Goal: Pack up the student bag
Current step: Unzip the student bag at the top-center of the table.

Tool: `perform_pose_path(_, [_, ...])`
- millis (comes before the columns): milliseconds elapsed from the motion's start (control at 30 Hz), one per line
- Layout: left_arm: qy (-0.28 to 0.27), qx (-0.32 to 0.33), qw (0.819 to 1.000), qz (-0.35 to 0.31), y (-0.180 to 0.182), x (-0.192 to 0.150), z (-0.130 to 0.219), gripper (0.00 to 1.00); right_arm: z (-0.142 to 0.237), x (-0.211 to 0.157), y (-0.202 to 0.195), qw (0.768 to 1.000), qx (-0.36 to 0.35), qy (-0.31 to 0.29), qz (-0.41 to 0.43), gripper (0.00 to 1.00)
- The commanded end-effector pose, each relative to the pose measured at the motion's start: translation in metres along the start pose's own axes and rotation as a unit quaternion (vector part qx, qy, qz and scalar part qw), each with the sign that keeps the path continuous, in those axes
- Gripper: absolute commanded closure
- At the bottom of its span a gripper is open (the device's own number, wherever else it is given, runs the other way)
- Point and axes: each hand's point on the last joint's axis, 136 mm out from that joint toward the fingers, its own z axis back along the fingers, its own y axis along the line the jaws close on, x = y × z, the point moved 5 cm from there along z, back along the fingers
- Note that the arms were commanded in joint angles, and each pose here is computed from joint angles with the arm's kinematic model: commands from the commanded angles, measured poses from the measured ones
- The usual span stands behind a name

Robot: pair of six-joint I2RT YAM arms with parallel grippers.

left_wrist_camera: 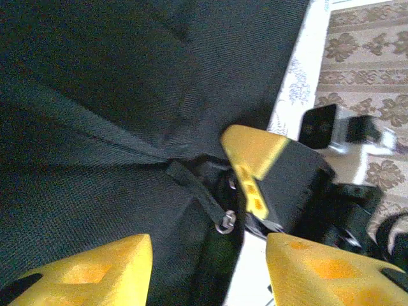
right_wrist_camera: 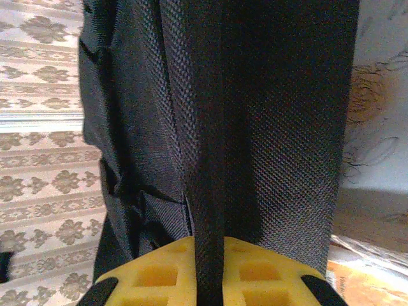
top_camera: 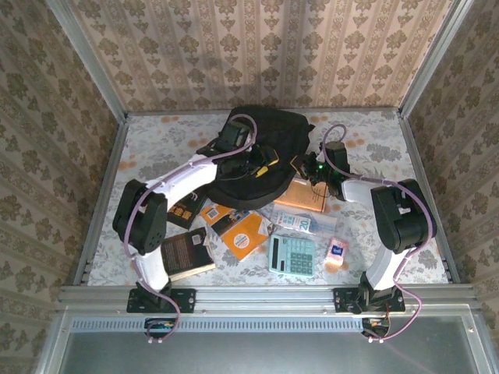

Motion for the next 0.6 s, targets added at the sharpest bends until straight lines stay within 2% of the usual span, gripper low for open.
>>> perform_pose_path(0, [0.010,-0.018,0.999,0.043,-0.004,-0.001,-0.003,0.48,0.015,0.012,0.049,0.991,0.118,-0.044,0.035,1.00])
perform_pose_path(300, [0.021,-0.053,0.994,0.094,0.007,-0.003,-0.028,0.48,0.015,-0.002,0.060,0.983,0.172,-0.033,0.059,1.00])
perform_pose_path(567, [0.020,-0.079,0.991,0.102,0.006,0.004,-0.046,0.52,0.011,-0.012,0.058,0.980,0.186,-0.022,0.068,1.00])
